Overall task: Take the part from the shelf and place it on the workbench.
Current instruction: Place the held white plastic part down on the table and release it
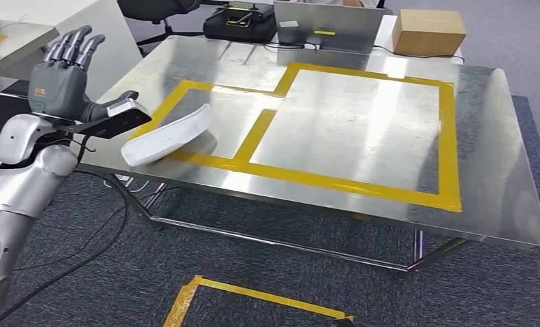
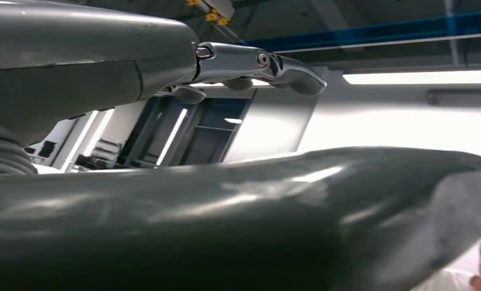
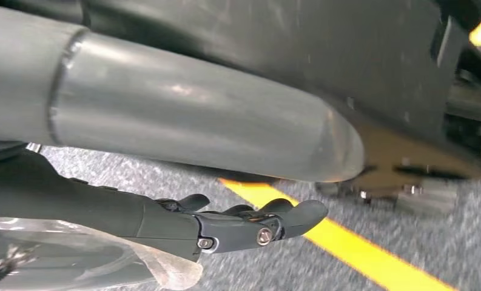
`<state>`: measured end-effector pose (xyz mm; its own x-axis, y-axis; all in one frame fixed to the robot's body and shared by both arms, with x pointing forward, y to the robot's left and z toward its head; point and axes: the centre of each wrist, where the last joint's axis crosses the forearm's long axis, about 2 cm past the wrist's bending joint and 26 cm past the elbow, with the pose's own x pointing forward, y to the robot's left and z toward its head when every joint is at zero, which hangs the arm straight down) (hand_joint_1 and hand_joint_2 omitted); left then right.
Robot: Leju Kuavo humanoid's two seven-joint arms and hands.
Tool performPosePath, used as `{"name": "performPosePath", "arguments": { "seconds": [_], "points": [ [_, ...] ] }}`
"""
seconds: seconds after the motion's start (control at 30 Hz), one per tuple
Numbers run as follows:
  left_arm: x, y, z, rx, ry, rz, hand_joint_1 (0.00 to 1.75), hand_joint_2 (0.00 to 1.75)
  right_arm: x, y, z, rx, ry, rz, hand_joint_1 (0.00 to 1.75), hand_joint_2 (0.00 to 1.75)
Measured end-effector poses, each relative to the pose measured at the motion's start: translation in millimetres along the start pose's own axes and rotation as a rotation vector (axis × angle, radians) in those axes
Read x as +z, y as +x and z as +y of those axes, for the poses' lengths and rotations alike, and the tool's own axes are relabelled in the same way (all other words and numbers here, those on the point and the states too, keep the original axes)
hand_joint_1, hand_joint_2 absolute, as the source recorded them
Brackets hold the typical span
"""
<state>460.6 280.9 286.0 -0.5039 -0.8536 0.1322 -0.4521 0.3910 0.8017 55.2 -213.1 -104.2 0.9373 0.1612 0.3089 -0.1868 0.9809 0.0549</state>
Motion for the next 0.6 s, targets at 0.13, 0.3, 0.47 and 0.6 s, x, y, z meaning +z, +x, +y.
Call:
{"name": "performPosePath", "arguments": {
  "seconds": [0.13,0.3,0.47,0.6],
  "points": [
    [-4,7,9,0.019,0.022,-0.022,0.00,0.00,0,0,1,-0.008,0.002,-0.004,0.00,0.00],
    [0,8,9,0.025,0.021,-0.031,0.00,0.00,0,1,0,-0.014,0.004,-0.005,0.00,0.00],
    [1,6,13,0.023,0.030,-0.035,0.00,0.00,-1,4,0,-0.019,0.003,-0.012,0.00,0.00],
    [9,4,11,0.029,0.025,-0.030,0.00,0.00,0,3,1,-0.027,0.006,-0.011,0.00,0.00]
  ]
}}
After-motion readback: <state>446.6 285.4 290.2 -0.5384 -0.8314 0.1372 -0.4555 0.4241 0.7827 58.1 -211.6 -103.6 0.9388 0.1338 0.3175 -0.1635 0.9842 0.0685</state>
